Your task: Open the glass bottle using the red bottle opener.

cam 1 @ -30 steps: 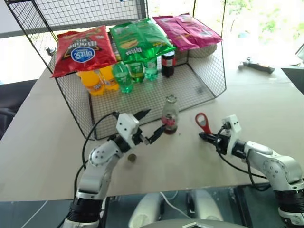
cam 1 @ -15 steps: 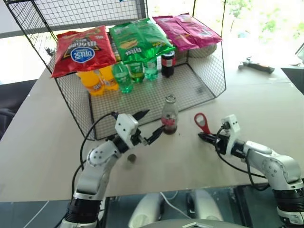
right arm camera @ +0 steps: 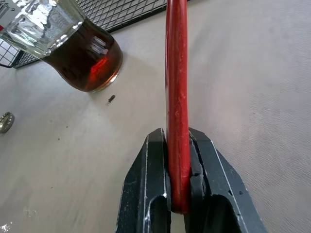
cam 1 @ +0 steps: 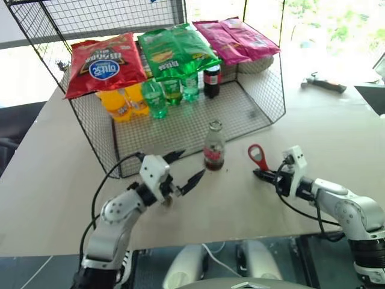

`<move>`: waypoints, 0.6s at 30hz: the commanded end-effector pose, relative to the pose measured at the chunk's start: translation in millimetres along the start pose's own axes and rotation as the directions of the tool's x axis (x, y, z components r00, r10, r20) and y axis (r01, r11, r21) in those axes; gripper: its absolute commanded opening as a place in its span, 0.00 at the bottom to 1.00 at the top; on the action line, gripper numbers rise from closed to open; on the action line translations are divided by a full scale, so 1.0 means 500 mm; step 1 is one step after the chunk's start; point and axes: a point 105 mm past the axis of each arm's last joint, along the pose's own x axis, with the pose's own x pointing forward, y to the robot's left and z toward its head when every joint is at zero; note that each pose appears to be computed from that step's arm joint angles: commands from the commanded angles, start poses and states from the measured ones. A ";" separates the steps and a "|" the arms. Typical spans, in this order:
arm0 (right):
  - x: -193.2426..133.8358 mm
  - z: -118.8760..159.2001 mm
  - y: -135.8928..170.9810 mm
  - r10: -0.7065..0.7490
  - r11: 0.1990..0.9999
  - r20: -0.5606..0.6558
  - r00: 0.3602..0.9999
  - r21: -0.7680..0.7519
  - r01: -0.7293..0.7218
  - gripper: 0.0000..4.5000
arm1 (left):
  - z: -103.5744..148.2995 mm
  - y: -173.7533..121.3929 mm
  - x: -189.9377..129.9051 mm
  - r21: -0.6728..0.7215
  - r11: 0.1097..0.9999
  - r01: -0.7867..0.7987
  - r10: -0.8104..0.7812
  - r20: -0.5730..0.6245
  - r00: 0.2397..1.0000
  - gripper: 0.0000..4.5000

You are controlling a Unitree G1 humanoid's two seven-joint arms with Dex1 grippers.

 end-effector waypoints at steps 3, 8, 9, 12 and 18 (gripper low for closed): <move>-0.021 0.006 -0.013 -0.014 1.000 -0.005 1.000 -0.008 0.014 0.37 | 0.011 0.005 -0.017 0.036 0.999 -0.023 0.022 0.014 1.000 1.00; -0.041 0.001 -0.037 -0.068 0.996 -0.018 0.998 -0.054 0.067 0.78 | 0.010 0.018 -0.018 0.072 0.995 -0.064 0.063 0.021 0.998 1.00; -0.048 0.000 -0.042 -0.077 0.995 -0.023 0.997 -0.070 0.075 0.78 | 0.011 0.020 -0.018 0.078 0.994 -0.070 0.068 0.023 0.997 1.00; -0.064 -0.005 -0.048 -0.092 0.991 -0.039 0.995 -0.104 0.088 0.78 | 0.011 0.024 -0.024 0.093 0.992 -0.081 0.079 0.020 0.997 1.00; -0.107 -0.020 -0.053 -0.102 0.981 -0.058 0.993 -0.173 0.090 0.78 | 0.005 0.033 -0.053 0.096 0.989 -0.112 0.113 -0.002 0.994 1.00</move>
